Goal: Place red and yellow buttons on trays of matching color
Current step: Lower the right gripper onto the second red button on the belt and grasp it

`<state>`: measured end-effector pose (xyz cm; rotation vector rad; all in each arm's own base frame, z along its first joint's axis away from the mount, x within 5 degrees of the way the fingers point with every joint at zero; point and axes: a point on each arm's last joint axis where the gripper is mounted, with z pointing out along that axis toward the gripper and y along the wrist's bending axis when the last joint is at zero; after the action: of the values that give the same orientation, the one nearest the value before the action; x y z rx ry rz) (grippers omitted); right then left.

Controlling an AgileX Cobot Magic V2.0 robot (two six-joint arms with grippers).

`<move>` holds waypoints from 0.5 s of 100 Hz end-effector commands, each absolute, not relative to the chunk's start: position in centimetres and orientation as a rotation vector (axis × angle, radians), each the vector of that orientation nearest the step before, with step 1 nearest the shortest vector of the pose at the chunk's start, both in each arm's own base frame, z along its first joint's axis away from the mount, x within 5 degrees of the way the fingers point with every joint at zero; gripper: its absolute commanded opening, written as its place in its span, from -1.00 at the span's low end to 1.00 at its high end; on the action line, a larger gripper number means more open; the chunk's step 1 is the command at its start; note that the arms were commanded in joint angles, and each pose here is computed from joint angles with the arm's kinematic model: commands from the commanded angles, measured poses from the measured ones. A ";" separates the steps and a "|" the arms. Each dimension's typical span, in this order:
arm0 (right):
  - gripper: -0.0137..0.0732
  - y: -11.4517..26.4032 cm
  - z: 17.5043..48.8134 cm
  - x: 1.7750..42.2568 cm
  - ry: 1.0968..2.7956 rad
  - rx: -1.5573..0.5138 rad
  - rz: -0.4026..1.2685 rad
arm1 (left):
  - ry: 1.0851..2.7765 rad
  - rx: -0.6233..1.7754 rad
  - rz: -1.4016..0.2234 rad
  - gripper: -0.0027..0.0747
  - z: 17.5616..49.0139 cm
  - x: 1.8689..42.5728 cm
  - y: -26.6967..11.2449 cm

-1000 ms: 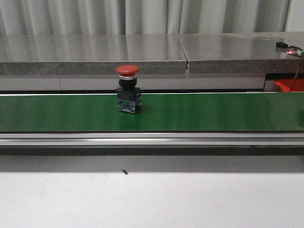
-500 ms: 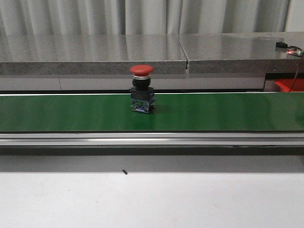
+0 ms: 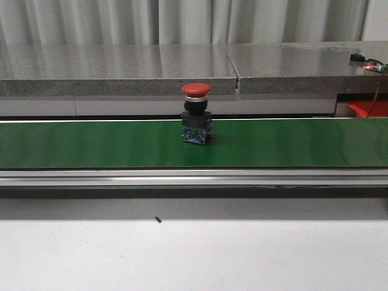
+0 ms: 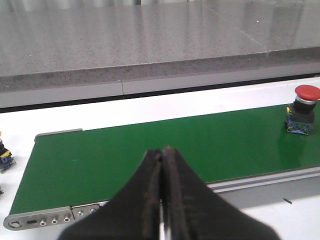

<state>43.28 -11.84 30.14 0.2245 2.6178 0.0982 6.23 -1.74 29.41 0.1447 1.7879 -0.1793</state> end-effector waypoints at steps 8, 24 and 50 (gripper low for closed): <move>0.75 -8.1 35.7 40.4 2.476 0.123 0.105 | 1.694 0.110 -0.191 -0.98 30.9 6.3 -1.6; 0.75 -4.6 36.8 37.4 2.434 0.042 0.118 | 1.694 0.110 -0.191 -0.98 30.9 6.3 -1.6; 0.75 -1.1 37.0 31.7 2.399 -0.064 0.133 | 1.694 0.110 -0.191 -0.98 30.9 6.3 -1.6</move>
<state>33.97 -1.92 34.59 -0.0147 2.5146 0.1510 6.23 -1.74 29.41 0.1447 1.7879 -0.1793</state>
